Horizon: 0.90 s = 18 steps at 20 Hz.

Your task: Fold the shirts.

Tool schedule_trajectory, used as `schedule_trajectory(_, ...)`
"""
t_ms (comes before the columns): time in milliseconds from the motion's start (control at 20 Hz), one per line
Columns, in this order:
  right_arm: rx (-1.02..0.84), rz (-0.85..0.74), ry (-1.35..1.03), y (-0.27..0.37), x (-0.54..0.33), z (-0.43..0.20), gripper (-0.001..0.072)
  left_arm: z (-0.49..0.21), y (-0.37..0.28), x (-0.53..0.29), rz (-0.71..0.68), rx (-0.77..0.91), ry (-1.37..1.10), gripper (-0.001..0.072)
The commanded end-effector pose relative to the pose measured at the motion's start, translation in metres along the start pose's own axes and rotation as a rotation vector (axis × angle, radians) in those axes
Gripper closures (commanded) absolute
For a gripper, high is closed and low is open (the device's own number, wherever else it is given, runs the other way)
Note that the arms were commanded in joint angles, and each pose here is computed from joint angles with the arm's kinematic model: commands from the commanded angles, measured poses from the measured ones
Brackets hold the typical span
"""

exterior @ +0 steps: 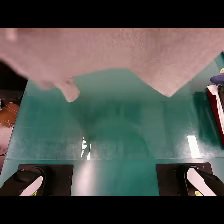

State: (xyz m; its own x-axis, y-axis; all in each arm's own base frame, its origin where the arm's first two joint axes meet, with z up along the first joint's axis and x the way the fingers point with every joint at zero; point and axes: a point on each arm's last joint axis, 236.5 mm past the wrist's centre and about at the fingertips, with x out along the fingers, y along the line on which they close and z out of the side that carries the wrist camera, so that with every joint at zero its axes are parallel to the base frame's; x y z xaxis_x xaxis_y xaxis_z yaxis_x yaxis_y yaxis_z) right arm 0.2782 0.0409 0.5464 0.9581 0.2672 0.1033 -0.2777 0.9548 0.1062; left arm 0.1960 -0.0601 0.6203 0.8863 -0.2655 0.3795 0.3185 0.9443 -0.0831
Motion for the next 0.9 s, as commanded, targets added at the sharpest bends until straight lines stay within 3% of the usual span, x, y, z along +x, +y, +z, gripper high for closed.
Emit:
schedule_trajectory(0,0.011,-0.223,0.031,-0.04,-0.02,-0.004,0.0703,0.013,-0.003,-0.02,0.001,0.009,-0.026,0.0688)
schedule_trajectory(200,0.141,-0.373,0.31,-0.093,-0.014,-0.09,0.0704,-0.08,0.011,0.013,0.027,-0.006,0.231,0.0688)
schedule_trajectory(500,0.392,-0.327,1.038,-0.129,0.013,-0.271,0.0704,-0.318,0.048,0.056,0.101,-0.033,0.825,0.0688)
schedule_trajectory(650,0.433,-0.281,1.195,-0.137,0.045,-0.33,0.0704,-0.425,0.065,0.066,0.132,-0.045,1.042,0.0688)
schedule_trajectory(850,0.372,-0.351,1.299,-0.169,0.086,-0.404,0.0704,-0.528,0.084,0.092,0.152,-0.039,1.156,0.0688)
